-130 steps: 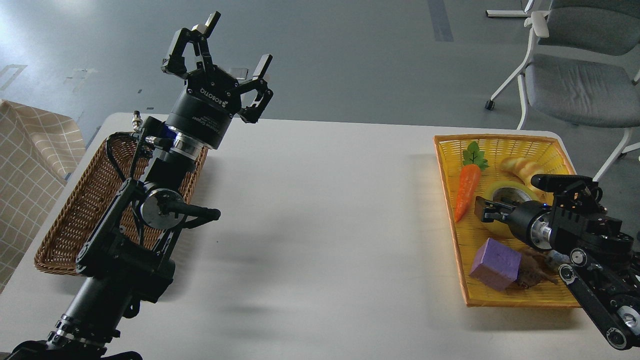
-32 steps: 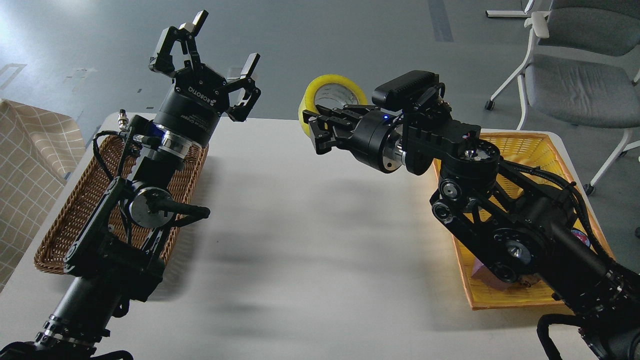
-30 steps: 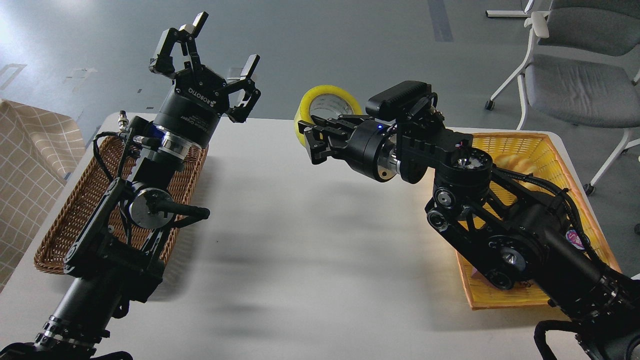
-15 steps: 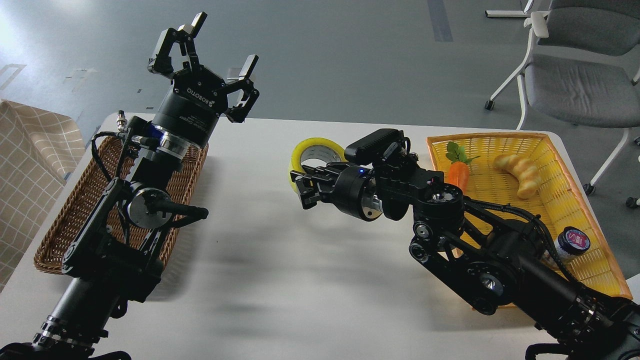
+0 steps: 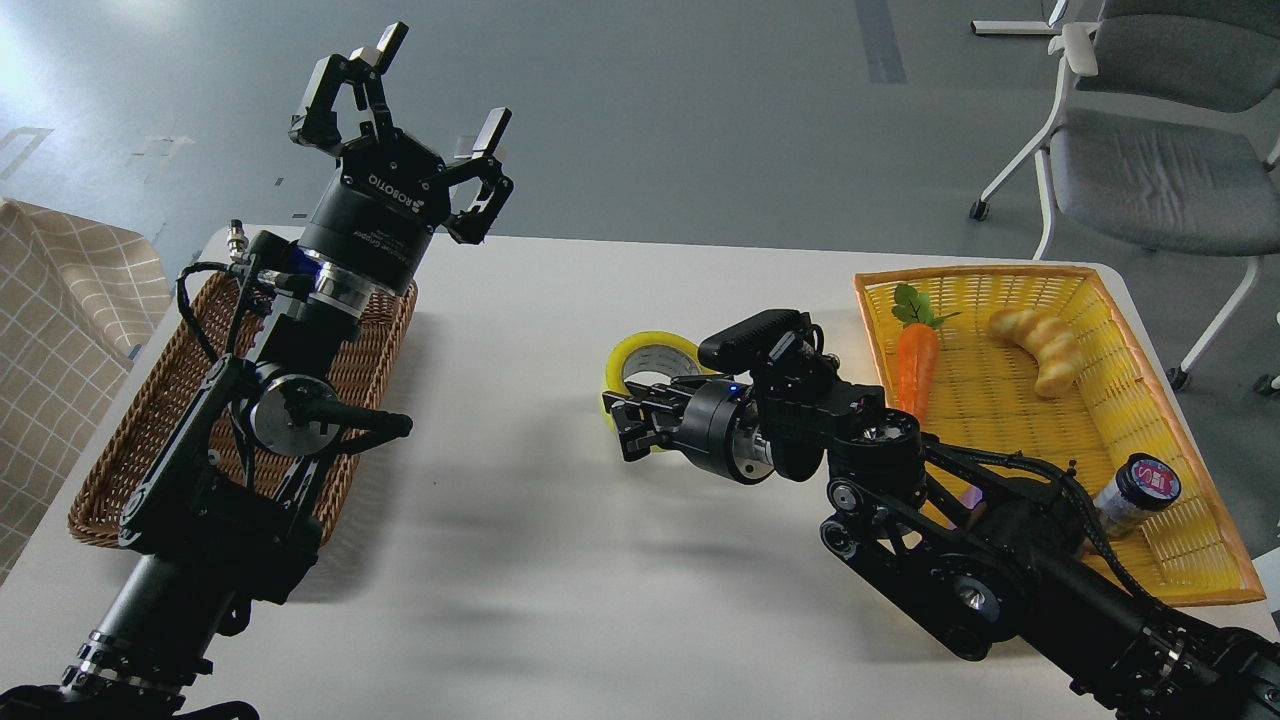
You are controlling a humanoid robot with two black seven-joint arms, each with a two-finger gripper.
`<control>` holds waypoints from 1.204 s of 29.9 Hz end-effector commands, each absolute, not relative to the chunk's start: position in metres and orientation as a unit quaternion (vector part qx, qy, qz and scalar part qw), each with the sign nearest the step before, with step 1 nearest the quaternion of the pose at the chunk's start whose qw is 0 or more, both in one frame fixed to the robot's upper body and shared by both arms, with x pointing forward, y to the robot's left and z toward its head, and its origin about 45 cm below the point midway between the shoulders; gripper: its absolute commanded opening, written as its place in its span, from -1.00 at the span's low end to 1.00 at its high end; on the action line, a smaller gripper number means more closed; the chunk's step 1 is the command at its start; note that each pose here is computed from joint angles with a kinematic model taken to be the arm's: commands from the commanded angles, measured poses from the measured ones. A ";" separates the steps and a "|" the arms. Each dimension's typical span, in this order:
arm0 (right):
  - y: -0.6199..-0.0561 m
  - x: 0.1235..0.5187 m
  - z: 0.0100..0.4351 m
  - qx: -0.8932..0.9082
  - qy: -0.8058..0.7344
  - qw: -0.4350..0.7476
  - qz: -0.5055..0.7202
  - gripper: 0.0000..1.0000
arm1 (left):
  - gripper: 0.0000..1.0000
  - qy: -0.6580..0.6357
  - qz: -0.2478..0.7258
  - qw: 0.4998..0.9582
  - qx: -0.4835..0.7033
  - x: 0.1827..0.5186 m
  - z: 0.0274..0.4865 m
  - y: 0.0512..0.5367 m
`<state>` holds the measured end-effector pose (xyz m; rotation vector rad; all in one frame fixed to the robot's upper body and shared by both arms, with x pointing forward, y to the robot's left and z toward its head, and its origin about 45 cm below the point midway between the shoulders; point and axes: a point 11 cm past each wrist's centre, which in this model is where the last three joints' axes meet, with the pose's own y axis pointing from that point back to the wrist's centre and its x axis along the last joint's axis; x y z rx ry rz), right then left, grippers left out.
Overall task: Place and transfer tape with both arms
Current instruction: 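Set the tape roll on the table and open the right gripper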
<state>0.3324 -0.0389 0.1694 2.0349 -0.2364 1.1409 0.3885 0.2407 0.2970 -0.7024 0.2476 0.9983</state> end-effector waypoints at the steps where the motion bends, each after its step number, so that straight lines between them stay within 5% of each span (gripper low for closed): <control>1: -0.042 0.330 0.161 0.803 -0.091 0.394 0.438 -0.87 | 0.95 0.116 0.468 0.812 -0.328 0.388 0.296 0.241; 8: -0.048 0.328 0.149 0.804 -0.091 0.407 0.424 -0.87 | 0.95 0.117 0.469 0.812 -0.328 0.388 0.295 0.241; 14: -0.055 0.329 0.138 0.803 -0.090 0.421 0.412 -0.62 | 0.95 0.117 0.470 0.811 -0.329 0.387 0.295 0.242; 18: -0.058 0.329 0.133 0.803 -0.089 0.427 0.407 -0.07 | 0.95 0.114 0.466 0.813 -0.330 0.385 0.298 0.241; 23: -0.063 0.329 0.124 0.801 -0.085 0.439 0.398 0.25 | 0.95 0.114 0.466 0.813 -0.330 0.385 0.298 0.241; 27: -0.067 0.331 0.120 0.800 -0.087 0.446 0.391 0.87 | 0.95 0.115 0.467 0.812 -0.330 0.384 0.297 0.241; 36: -0.067 0.355 0.163 0.802 -0.142 0.412 0.409 0.97 | 0.95 0.117 0.467 0.812 -0.330 0.384 0.295 0.241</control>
